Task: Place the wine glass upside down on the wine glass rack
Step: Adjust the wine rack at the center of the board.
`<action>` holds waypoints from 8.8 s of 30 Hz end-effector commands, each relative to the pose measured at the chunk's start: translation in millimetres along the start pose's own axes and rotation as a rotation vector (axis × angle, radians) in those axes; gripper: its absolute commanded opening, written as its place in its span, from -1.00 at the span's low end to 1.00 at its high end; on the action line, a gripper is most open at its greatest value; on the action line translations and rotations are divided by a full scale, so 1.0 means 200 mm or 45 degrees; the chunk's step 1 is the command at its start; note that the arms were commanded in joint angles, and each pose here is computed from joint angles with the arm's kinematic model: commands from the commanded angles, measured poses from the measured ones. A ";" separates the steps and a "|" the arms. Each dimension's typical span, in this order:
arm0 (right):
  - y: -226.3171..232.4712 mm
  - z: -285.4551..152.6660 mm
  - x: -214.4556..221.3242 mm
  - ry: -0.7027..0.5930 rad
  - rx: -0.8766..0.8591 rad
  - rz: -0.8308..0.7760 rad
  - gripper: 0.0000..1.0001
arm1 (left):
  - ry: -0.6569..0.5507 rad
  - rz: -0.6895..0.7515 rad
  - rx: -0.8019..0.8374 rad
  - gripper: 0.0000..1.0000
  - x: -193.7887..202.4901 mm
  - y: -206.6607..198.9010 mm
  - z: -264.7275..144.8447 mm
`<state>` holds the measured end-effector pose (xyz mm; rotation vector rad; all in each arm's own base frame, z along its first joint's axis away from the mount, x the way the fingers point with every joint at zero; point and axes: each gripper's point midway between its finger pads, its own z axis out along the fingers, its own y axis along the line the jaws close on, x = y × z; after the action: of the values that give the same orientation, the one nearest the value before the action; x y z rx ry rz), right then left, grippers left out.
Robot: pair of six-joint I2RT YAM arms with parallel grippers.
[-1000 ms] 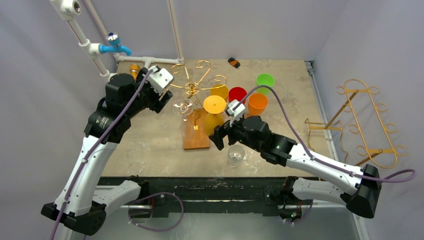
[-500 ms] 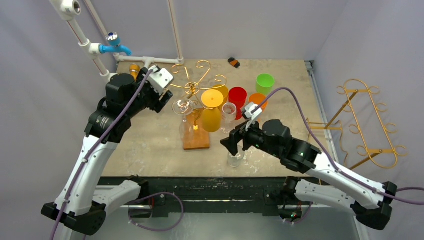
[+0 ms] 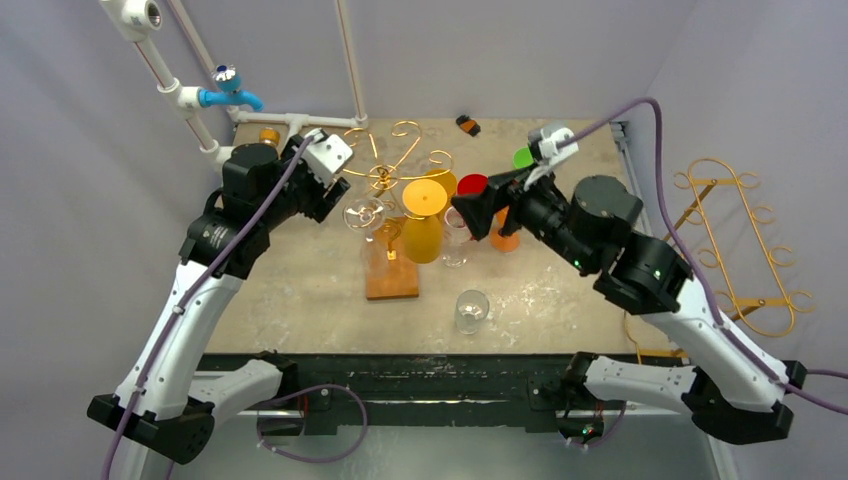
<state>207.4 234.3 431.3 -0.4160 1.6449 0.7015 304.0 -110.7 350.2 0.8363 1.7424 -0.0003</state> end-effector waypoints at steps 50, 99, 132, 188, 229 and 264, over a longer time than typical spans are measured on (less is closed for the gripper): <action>-0.23 0.64 0.24 0.256 0.074 -0.010 -0.31 | -0.090 0.362 -0.280 0.68 -0.21 0.29 -0.08; -0.24 0.65 0.39 0.309 0.092 0.083 -0.60 | 0.147 -0.421 0.512 0.48 -0.31 -0.27 0.08; -0.07 0.62 0.51 0.358 -0.009 0.109 -0.79 | 0.159 -0.165 0.254 0.03 -0.15 -0.10 0.27; -0.17 0.77 0.01 0.171 -0.118 0.083 0.21 | 0.130 -0.088 0.254 -0.18 -0.11 -0.12 0.20; -0.21 0.98 0.16 0.246 -0.232 0.282 -0.93 | 0.121 -0.015 0.215 -0.23 -0.08 -0.09 0.22; -0.11 0.90 0.06 0.133 -0.152 0.464 -1.00 | 0.125 0.076 0.056 -0.37 -0.07 0.03 0.37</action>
<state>377.8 324.3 350.6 -0.1549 1.9155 0.9960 346.7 -162.0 343.2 0.9738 1.7992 -0.1007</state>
